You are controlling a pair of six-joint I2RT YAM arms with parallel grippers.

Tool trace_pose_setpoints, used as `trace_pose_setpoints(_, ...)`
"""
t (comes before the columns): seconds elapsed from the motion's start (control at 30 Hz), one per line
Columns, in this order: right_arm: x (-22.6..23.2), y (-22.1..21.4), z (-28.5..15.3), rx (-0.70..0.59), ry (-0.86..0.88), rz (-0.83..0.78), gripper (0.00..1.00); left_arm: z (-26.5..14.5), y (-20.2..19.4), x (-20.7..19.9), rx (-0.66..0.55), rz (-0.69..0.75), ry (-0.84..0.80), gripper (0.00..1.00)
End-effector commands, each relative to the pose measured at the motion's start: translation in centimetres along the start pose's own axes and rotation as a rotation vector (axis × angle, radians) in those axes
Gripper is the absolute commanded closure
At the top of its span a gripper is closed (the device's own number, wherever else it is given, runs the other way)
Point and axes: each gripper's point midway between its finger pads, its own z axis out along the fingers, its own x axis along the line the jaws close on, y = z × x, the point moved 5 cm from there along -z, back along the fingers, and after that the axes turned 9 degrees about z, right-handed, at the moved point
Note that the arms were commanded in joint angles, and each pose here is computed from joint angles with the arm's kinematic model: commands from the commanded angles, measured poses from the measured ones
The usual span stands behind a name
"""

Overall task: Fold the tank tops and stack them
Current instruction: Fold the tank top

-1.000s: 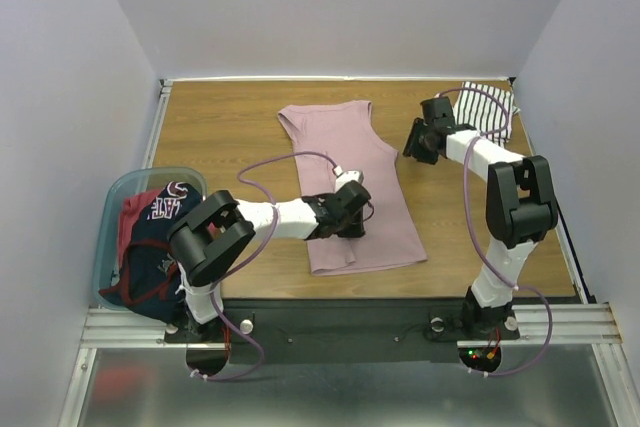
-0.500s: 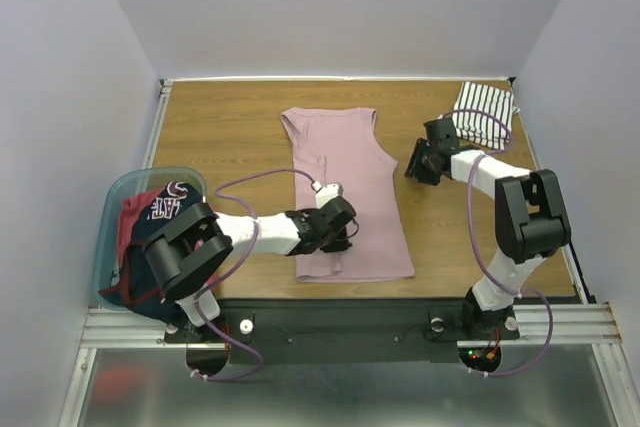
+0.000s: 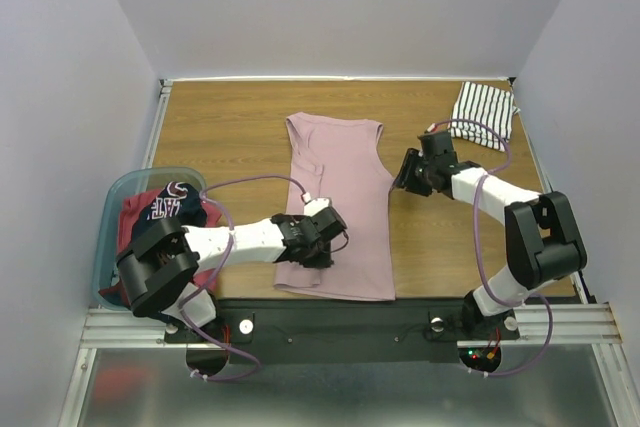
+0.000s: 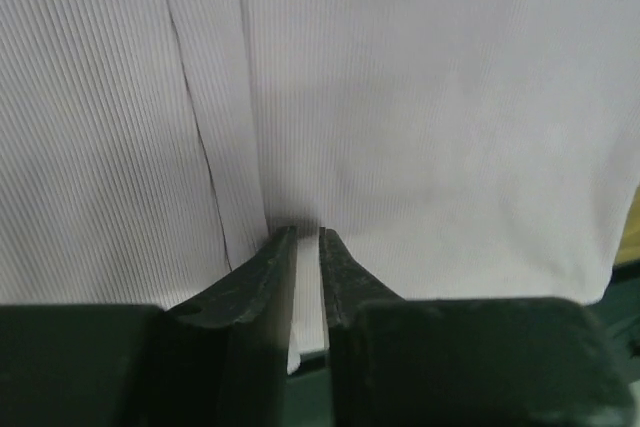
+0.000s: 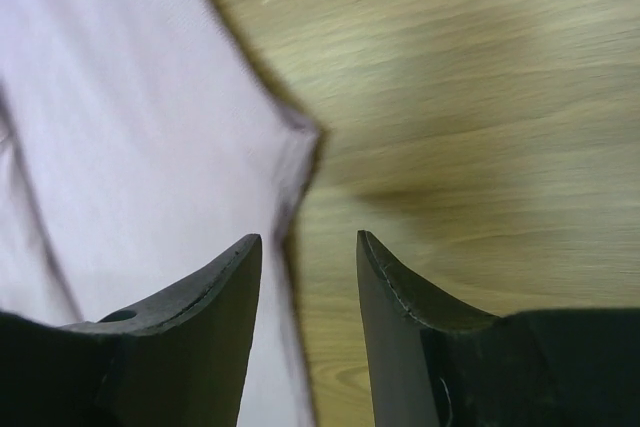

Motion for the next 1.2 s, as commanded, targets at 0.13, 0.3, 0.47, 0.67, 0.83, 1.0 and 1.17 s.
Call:
trace_pose_setpoints(0.13, 2.5, 0.6, 0.7, -0.027, 0.098, -0.005, 0.51, -4.8, 1.7, -7.7, -0.114, 0.198, -0.136, 0.60)
trace_pose_setpoints(0.3, 1.9, 0.8, 2.2, -0.030, 0.046, -0.010, 0.51, -3.5, 0.7, -12.7, -0.111, 0.267, -0.178, 0.57)
trace_pose_setpoints(0.47, 1.8, 1.0, 3.5, -0.029, 0.025, -0.009, 0.51, -2.3, -0.6, -16.3, -0.105, 0.313, -0.216, 0.54)
trace_pose_setpoints(0.67, 2.1, 1.4, 4.0, -0.039, 0.030, 0.002, 0.55, -1.3, -1.5, -17.3, -0.088, 0.323, -0.231, 0.53)
trace_pose_setpoints(0.83, 2.0, 1.7, 4.2, -0.058, 0.012, 0.004, 0.71, -0.6, -2.6, -17.7, -0.067, 0.346, -0.225, 0.53)
trace_pose_setpoints(1.0, 2.1, 1.8, 4.3, -0.062, 0.008, 0.008, 0.81, -0.4, -3.1, -18.4, -0.059, 0.368, -0.227, 0.53)
trace_pose_setpoints(1.17, 2.1, 1.9, 4.4, -0.061, 0.009, 0.005, 0.87, 0.5, -3.8, -18.2, -0.033, 0.378, -0.199, 0.53)
